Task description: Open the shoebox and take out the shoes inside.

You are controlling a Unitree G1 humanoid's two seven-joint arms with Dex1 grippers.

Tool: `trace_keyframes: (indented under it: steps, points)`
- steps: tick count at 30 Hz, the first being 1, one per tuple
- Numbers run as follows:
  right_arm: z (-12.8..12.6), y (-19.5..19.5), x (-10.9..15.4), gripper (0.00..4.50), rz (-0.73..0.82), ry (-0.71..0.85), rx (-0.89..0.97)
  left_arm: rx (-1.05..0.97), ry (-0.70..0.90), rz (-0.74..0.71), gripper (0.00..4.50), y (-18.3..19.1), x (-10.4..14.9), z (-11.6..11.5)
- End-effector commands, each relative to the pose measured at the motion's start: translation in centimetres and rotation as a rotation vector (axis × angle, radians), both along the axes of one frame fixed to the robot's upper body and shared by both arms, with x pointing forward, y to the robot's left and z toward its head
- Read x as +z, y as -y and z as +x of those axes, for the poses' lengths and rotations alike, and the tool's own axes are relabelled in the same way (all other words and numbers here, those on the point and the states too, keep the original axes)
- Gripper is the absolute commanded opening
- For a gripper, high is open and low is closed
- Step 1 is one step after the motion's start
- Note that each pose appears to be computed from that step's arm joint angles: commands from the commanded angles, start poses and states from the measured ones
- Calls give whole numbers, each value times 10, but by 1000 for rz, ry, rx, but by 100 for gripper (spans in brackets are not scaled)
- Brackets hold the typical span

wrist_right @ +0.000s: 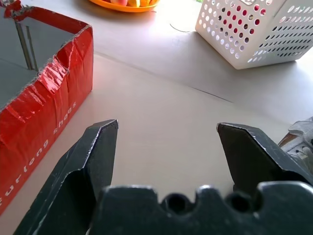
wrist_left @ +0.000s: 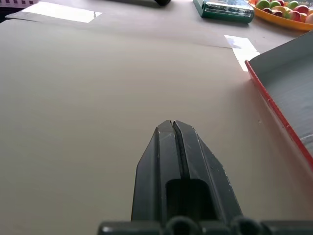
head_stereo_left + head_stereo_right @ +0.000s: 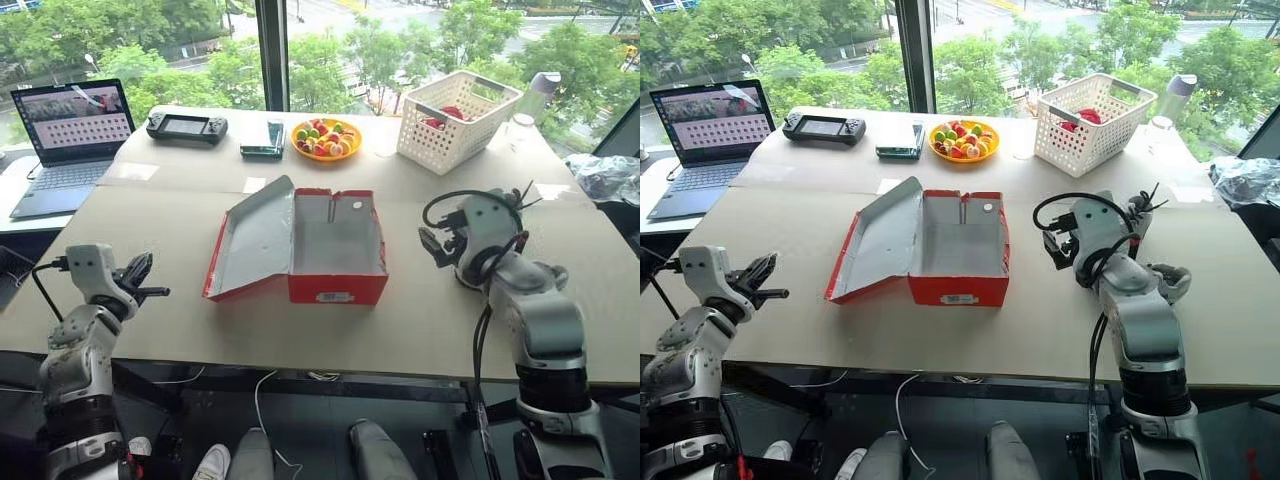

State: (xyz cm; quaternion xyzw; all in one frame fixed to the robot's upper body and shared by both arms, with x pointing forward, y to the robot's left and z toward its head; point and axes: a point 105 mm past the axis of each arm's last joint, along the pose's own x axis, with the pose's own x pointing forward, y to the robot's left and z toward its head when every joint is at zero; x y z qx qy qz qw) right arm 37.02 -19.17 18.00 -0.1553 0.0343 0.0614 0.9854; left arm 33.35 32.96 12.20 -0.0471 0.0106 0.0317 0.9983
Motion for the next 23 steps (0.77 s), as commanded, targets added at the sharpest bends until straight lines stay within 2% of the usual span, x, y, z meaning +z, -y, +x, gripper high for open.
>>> trace_keyframes:
  steps: [1,3,7,23]
  points:
    - [-1,10,-21,387,-27,38,-73,112,77,0,0,-13,10,-7]
    - [-5,14,-36,387,17,38,-97,147,86,-7,0,-15,7,-8]
    - [-7,13,-57,387,-15,2,-91,158,94,-10,0,-16,6,-9]
    - [-8,16,-70,387,10,3,-115,106,111,-48,0,1,4,0]
